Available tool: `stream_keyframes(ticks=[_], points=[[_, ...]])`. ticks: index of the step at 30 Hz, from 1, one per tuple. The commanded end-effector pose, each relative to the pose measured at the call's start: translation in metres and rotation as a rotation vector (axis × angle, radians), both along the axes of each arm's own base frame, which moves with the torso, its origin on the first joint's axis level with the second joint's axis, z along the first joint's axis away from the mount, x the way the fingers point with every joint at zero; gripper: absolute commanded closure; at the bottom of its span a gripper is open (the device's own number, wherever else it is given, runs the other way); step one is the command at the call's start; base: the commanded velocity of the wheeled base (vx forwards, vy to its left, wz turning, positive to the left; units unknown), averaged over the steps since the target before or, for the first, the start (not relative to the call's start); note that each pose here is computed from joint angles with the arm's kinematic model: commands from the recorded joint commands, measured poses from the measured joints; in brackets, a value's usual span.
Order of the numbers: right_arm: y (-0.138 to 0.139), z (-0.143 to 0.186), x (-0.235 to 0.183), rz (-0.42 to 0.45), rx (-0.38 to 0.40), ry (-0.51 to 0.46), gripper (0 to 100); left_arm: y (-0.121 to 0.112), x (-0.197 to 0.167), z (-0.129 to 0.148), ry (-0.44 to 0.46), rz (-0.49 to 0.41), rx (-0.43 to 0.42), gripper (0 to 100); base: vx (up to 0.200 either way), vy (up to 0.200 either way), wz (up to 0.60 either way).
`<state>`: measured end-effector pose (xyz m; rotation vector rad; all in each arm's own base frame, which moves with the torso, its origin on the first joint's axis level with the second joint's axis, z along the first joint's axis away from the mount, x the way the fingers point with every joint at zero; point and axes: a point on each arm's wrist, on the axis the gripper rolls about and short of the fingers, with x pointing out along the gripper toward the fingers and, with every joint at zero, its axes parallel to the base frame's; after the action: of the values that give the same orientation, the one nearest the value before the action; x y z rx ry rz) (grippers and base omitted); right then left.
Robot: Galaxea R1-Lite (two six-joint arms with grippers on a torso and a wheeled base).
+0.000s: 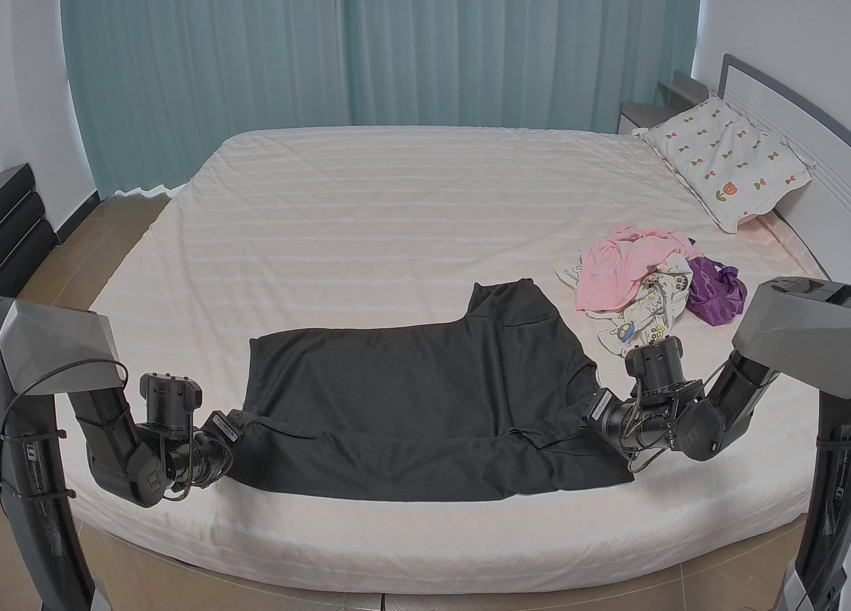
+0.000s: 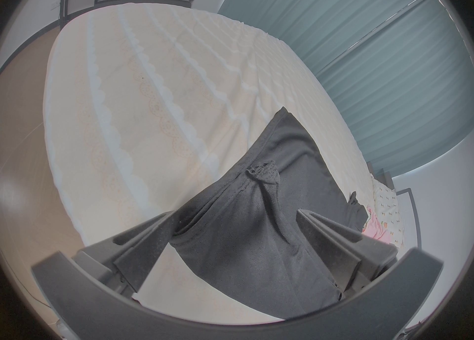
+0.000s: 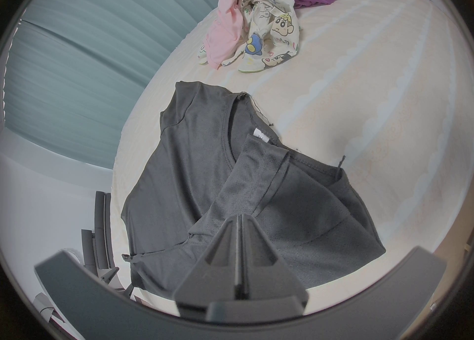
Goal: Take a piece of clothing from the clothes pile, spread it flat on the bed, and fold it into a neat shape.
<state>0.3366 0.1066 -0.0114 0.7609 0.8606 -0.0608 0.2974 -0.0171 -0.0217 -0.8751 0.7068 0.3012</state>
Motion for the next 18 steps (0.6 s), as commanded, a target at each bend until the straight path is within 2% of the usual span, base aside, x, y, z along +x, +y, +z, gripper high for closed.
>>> stream_keyframes(ticks=[1,6,18], points=[[0.000,-0.002,0.000,0.005,-0.001,0.004,0,0.000,0.000,-0.001,0.003,0.000,0.000,0,0.000,0.000,0.00],[0.004,-0.012,0.002,0.029,-0.021,0.010,0,0.000,0.000,-0.001,0.003,0.000,0.000,0,0.000,0.000,0.00],[0.010,-0.024,0.023,0.020,-0.006,-0.033,0,-0.001,0.000,-0.001,0.003,-0.002,0.000,0,0.000,0.000,0.00]])
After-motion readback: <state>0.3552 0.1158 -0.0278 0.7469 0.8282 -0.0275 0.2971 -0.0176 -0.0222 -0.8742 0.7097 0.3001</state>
